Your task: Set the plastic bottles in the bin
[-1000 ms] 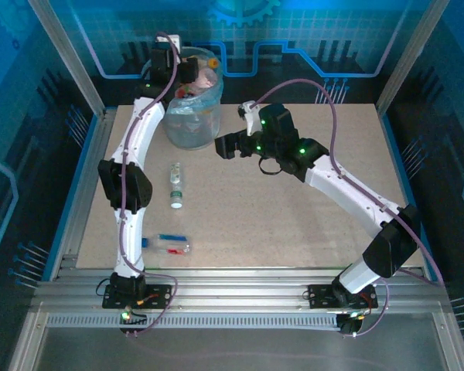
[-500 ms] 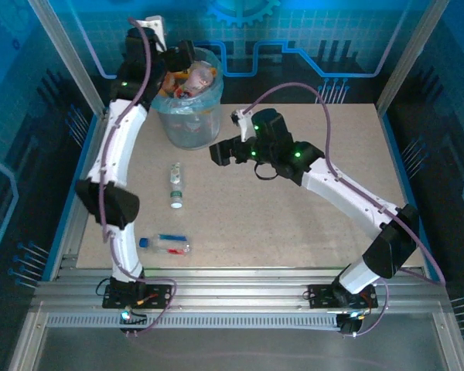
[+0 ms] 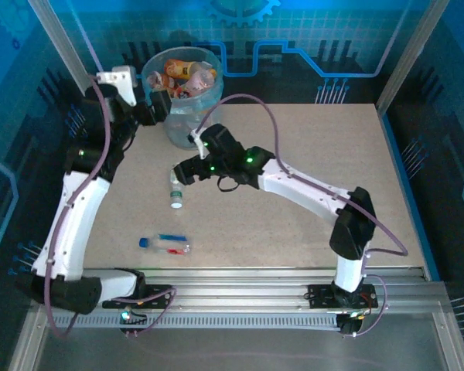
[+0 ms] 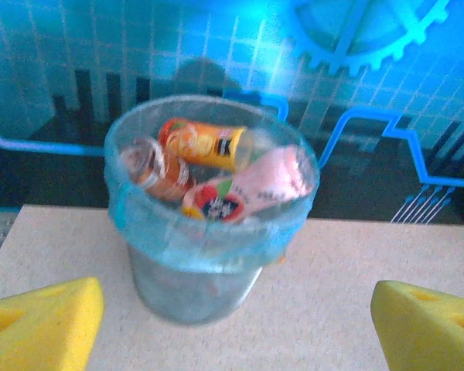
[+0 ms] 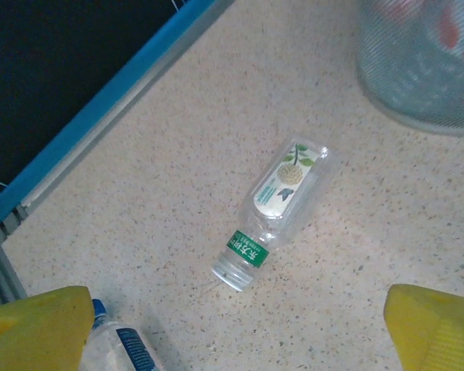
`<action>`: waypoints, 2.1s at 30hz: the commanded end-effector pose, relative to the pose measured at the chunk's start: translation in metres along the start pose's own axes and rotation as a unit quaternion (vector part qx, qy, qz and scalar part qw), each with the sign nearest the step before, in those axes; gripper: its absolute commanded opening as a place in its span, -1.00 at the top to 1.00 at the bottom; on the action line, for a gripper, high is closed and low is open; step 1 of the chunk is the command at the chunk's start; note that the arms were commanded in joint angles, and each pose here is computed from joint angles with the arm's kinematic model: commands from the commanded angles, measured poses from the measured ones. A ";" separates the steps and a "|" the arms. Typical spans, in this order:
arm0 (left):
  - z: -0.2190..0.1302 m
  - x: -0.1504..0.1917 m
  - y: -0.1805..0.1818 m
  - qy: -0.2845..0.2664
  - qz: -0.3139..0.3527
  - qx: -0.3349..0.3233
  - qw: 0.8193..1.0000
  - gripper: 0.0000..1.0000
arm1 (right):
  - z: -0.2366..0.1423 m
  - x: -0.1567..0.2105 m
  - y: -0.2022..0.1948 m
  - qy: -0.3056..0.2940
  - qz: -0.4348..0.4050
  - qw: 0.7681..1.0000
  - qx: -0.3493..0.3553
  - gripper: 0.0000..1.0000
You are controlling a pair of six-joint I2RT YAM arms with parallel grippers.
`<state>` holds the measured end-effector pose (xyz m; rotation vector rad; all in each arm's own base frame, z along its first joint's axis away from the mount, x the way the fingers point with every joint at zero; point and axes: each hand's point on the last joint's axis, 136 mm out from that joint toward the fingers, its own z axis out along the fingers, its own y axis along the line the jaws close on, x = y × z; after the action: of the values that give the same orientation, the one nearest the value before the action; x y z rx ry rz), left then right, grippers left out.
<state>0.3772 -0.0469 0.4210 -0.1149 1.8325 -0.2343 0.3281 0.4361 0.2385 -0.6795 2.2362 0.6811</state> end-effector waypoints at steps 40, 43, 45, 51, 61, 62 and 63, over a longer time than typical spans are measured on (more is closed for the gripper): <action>-0.074 0.111 0.056 0.055 -0.024 -0.086 0.995 -0.81 | 0.167 0.112 -0.033 0.159 0.039 0.982 0.096 -0.09; -0.074 0.107 0.054 0.052 -0.029 -0.083 0.995 -0.81 | 0.153 0.106 -0.031 0.147 0.037 0.985 0.088 0.01; -0.072 0.104 0.054 0.052 -0.034 -0.083 0.995 -0.82 | 0.142 0.102 -0.027 0.138 0.034 0.987 0.075 0.05; -0.060 0.096 0.049 0.061 -0.072 -0.073 0.993 -0.88 | 0.094 0.080 -0.010 0.072 0.024 0.997 0.017 0.11; -0.034 0.094 0.023 0.090 -0.175 0.009 0.980 -0.90 | 0.013 0.032 0.015 -0.038 -0.016 0.996 -0.075 0.15; -0.033 0.095 0.020 0.094 -0.183 0.018 0.978 -0.90 | 0.005 0.026 0.017 -0.052 -0.019 0.995 -0.080 0.15; -0.032 0.095 0.017 0.097 -0.189 0.025 0.977 -0.90 | 0.000 0.022 0.018 -0.061 -0.020 0.994 -0.083 0.15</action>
<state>0.3173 -0.0310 0.3095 -0.4172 2.0496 -0.4095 0.2999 0.4424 0.1853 -0.7308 2.2233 0.7904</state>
